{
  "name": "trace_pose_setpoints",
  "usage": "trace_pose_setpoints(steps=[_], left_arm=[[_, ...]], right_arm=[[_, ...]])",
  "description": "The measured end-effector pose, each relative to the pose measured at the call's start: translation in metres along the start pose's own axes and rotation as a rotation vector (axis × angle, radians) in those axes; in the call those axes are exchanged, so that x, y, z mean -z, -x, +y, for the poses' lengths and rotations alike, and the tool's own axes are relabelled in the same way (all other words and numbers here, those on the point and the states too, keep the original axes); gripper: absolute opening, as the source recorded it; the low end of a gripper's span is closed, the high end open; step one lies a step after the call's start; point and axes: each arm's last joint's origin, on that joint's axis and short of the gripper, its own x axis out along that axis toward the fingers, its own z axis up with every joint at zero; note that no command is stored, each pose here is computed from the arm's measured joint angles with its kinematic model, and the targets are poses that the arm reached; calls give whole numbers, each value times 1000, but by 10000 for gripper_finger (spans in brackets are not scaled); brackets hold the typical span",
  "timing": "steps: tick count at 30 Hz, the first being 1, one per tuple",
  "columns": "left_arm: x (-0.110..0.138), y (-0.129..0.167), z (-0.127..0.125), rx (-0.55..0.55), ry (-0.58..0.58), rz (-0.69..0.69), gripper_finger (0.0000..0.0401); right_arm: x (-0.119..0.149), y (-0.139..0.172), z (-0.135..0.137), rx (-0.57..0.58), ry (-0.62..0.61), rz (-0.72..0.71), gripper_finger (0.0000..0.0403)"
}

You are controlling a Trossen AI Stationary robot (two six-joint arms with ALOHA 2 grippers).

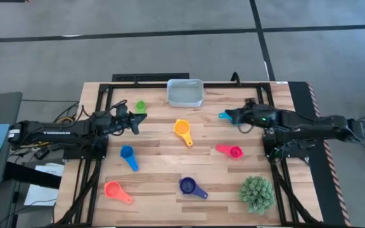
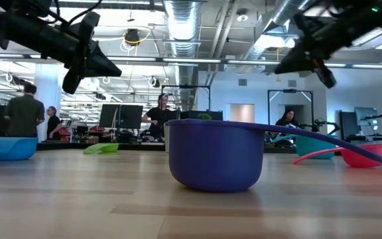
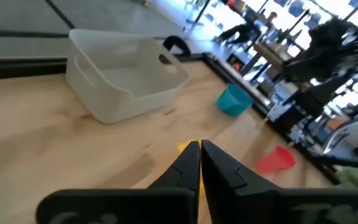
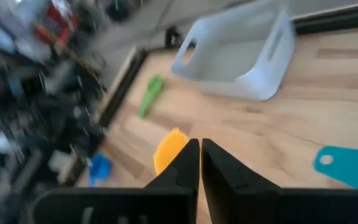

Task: Nest measuring cups in basket
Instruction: Stack the yellow measuring cup on top of the light blue measuring cup

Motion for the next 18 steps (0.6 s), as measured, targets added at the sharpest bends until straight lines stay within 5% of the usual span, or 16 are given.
trace_pose_setpoints(steps=[14, 18], left_arm=[[-9, -7, -1, -98, -20, 174, 122], [-8, -6, 0, -95, -23, 201, 146]], right_arm=[[-19, -65, 53, 141, 250, 194, 125], [-21, -79, 50, 278, 188, 294, 135]])
